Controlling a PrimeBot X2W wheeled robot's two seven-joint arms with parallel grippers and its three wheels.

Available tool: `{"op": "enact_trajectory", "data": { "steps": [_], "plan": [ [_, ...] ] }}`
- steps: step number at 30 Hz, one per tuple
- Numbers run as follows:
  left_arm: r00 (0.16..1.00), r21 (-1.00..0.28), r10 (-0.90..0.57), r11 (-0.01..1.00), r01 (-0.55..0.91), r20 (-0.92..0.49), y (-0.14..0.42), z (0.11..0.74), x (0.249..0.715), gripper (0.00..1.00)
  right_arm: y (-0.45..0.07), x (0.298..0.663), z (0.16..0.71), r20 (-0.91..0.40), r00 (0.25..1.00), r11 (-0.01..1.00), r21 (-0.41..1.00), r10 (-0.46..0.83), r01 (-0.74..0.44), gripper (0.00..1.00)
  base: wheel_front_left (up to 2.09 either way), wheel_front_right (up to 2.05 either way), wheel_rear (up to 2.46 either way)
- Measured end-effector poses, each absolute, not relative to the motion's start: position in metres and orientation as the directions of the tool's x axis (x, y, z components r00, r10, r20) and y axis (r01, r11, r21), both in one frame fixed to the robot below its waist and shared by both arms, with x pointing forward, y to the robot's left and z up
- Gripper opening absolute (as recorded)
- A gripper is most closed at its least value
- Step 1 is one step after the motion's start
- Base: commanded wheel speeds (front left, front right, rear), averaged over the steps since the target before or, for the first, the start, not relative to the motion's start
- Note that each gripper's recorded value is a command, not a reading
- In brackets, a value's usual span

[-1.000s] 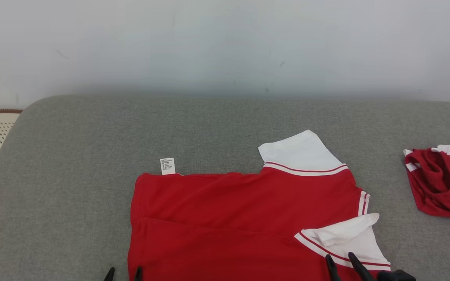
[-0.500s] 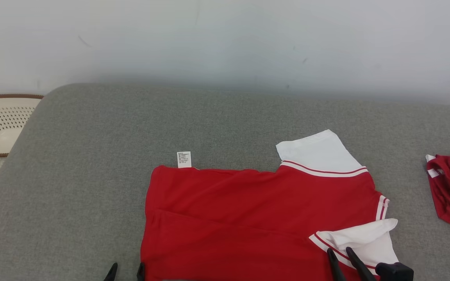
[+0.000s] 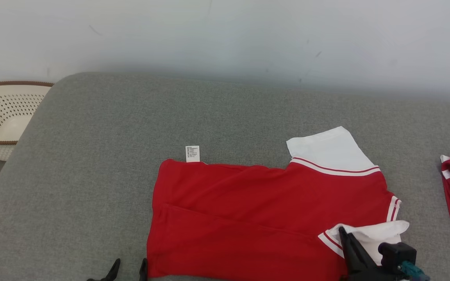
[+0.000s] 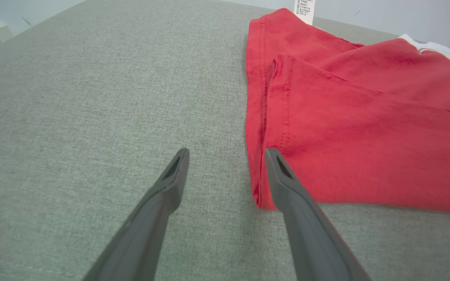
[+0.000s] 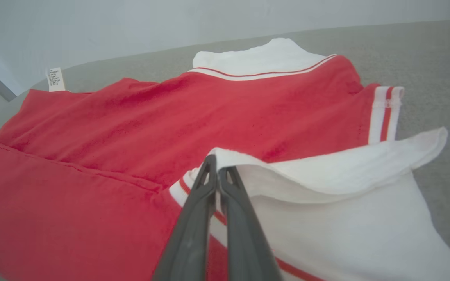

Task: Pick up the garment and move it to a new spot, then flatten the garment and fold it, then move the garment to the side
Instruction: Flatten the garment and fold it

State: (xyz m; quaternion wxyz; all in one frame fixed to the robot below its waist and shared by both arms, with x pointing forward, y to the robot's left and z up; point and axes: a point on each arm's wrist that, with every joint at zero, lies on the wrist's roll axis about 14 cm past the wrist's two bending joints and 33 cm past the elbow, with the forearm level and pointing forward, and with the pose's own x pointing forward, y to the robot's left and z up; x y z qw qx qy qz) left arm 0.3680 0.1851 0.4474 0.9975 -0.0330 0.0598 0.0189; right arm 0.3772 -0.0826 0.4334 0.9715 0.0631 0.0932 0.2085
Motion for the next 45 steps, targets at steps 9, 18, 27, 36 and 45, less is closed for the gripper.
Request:
{"op": "enact_trajectory", "data": {
  "steps": [9,18,27,36,45],
  "plan": [
    [0.993,-0.067,0.016,0.997,-0.024,-0.119,0.18,0.449,0.375,1.0,-0.086,0.41,0.44,-0.157,0.892,0.905,0.071,0.425,-0.419,1.0,0.0,0.0,0.0],
    [0.997,-0.071,0.014,0.997,-0.02,-0.081,0.178,0.461,0.388,1.0,-0.08,0.441,0.461,-0.108,0.897,0.903,0.017,0.429,-0.43,1.0,0.0,0.0,0.0],
    [1.0,-0.041,-0.026,0.999,0.026,0.004,0.172,0.49,0.422,1.0,-0.095,0.466,0.488,-0.025,0.924,0.924,-0.013,0.381,-0.381,1.0,0.0,0.0,0.0],
    [0.995,-0.008,-0.099,0.995,0.099,0.034,0.159,0.508,0.484,1.0,-0.111,0.472,0.485,-0.02,0.937,0.937,-0.015,0.348,-0.349,1.0,0.0,0.0,0.0],
    [0.989,-0.05,-0.141,0.989,0.139,-0.049,0.142,0.484,0.527,1.0,-0.133,0.477,0.483,-0.014,0.954,0.954,-0.006,0.298,-0.298,1.0,0.0,0.0,0.0]
  ]
}}
